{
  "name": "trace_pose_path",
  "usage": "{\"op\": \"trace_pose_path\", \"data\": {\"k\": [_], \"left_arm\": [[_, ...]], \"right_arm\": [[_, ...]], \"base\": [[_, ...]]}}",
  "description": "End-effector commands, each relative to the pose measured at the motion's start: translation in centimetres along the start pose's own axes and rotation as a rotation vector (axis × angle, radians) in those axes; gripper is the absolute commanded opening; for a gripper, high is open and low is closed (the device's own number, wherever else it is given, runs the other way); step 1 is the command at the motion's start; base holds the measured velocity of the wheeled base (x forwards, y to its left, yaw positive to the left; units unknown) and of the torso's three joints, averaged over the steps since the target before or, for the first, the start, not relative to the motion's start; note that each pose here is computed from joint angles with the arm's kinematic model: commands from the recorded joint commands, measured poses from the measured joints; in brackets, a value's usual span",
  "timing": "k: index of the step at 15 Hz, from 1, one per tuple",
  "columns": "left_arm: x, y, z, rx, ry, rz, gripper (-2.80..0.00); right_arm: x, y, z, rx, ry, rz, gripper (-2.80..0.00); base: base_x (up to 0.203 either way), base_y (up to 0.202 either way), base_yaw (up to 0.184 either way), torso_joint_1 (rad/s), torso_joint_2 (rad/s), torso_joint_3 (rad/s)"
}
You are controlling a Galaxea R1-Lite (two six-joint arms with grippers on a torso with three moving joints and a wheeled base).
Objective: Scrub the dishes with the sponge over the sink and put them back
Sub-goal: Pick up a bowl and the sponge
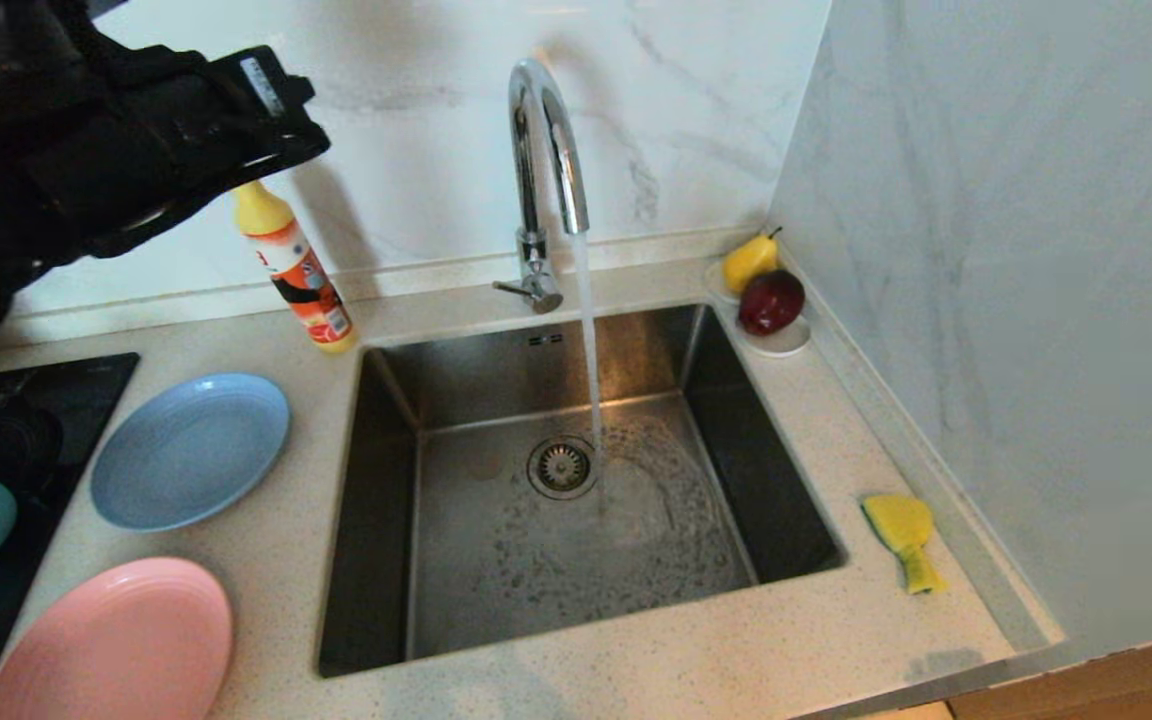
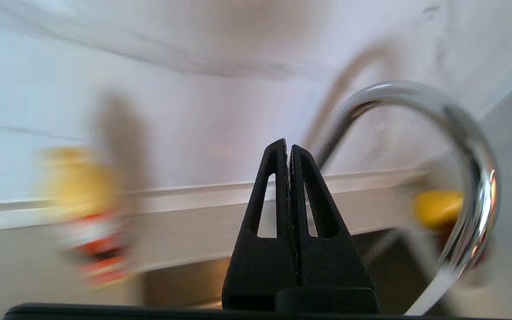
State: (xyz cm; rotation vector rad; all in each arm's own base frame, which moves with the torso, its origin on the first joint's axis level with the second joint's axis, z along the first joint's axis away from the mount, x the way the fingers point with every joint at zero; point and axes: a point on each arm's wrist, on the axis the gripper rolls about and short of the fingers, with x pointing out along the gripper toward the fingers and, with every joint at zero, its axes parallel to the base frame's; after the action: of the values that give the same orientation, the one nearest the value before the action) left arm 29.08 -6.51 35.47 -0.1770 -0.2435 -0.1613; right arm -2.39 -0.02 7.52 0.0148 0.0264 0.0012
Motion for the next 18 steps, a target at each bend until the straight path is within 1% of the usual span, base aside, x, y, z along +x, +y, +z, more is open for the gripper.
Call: {"op": "trace_pose_path", "data": {"k": [1,4,7,9,11,13,15,16,17,18], "left_arm": [[-7.8,0.3,3.7,0.073,-0.124,0.04,-2.8],[-15.7,1.1,3.4,0.161,-0.174,0.108,-2.8],[-23.5,2.1,2.4,0.222,-0.244,0.17,-2.8],[-27.8,2.8,0.8,0.267,-0.278,0.243,-2.8],[-31.3,3.2,-1.7,0.303,-0.277,0.31,-2.8],[-34.2,3.5,-4.9,0.334,-0.242,0.365,-2.8],[-35.5,4.3,-10.3,0.35,-0.112,0.387,-2.8],[-36.3,4.6,-12.7,0.354,-0.076,0.383,-2.8],[-37.1,4.8,-14.4,0.358,-0.039,0.353,-2.8],[-37.5,4.9,-16.0,0.357,0.057,0.309,-2.8]], "right_arm": [[0.0,0.0,0.0,0.0,-0.002,0.0,-2.8],[0.0,0.0,0.0,0.0,-0.003,0.0,-2.8],[0.0,0.0,0.0,0.0,-0.002,0.0,-2.8],[0.0,0.0,0.0,0.0,-0.002,0.0,-2.8],[0.0,0.0,0.0,0.0,-0.002,0.0,-2.8],[0.0,0.0,0.0,0.0,-0.002,0.0,-2.8],[0.0,0.0,0.0,0.0,-0.002,0.0,-2.8],[0.0,0.0,0.0,0.0,-0.002,0.0,-2.8],[0.0,0.0,0.0,0.0,-0.002,0.0,-2.8],[0.0,0.0,0.0,0.0,0.0,0.0,-2.8]], "base": [[0.0,0.0,0.0,0.0,0.0,0.0],[0.0,0.0,0.0,0.0,0.0,0.0],[0.0,0.0,0.0,0.0,0.0,0.0],[0.0,0.0,0.0,0.0,0.0,0.0],[0.0,0.0,0.0,0.0,0.0,0.0],[0.0,0.0,0.0,0.0,0.0,0.0],[0.0,0.0,0.0,0.0,0.0,0.0],[0.0,0.0,0.0,0.0,0.0,0.0],[0.0,0.0,0.0,0.0,0.0,0.0],[0.0,0.0,0.0,0.0,0.0,0.0]]}}
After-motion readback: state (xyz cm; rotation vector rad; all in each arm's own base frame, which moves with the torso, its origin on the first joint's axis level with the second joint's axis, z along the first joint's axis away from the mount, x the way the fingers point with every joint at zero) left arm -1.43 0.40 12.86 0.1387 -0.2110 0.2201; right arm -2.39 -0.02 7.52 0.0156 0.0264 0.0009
